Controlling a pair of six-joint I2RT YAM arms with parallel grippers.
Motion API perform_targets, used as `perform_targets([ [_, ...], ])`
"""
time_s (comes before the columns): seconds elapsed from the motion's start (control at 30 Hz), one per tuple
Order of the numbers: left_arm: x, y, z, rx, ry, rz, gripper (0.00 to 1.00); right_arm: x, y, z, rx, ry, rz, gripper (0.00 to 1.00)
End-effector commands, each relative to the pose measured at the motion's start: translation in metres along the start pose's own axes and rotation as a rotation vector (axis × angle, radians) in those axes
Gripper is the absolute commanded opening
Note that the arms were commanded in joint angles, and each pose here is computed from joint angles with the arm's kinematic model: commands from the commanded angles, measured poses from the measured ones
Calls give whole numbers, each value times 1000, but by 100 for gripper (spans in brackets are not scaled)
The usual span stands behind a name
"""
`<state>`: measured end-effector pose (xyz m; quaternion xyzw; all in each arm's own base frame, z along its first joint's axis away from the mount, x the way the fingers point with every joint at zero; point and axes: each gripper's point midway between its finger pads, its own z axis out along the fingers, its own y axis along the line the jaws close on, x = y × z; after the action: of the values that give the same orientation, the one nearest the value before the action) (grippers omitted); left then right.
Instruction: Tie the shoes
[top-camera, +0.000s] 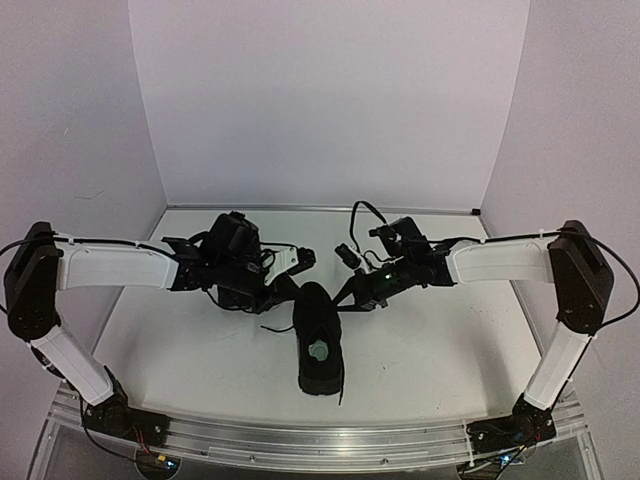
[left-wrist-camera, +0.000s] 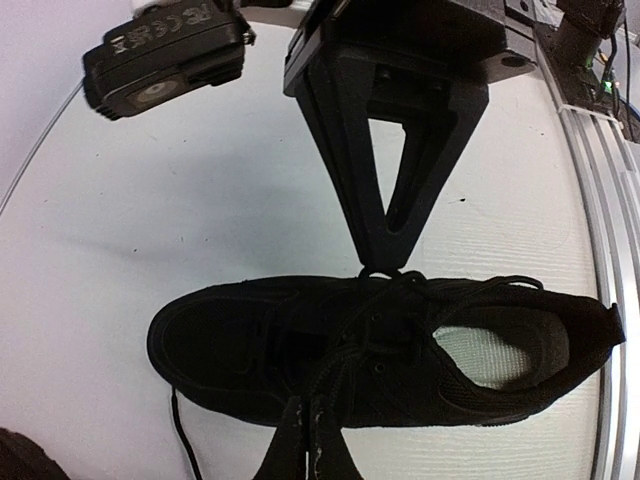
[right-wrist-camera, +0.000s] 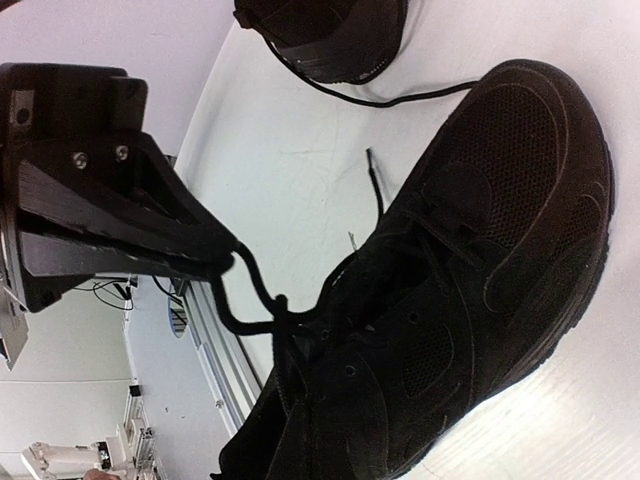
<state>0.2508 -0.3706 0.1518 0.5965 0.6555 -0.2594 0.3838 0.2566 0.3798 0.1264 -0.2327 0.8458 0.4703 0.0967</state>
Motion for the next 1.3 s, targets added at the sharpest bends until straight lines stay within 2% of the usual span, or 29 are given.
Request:
perform_targets([
  [0.0, -10, 9, -21, -89, -42, -37, 0, -1, -1, -11, 38, -27, -25, 0],
  [0.37, 15, 8, -32, -158, 4, -132, 0, 14, -18, -28, 121, -34, -9, 0],
  [0.67, 33, 22, -44, -291, 48, -213, 0, 23, -34, -32, 164, -25, 14, 0],
  [1.27, 62, 36, -34, -367, 164, -259, 0, 40, -60, -46, 237, -26, 55, 0],
])
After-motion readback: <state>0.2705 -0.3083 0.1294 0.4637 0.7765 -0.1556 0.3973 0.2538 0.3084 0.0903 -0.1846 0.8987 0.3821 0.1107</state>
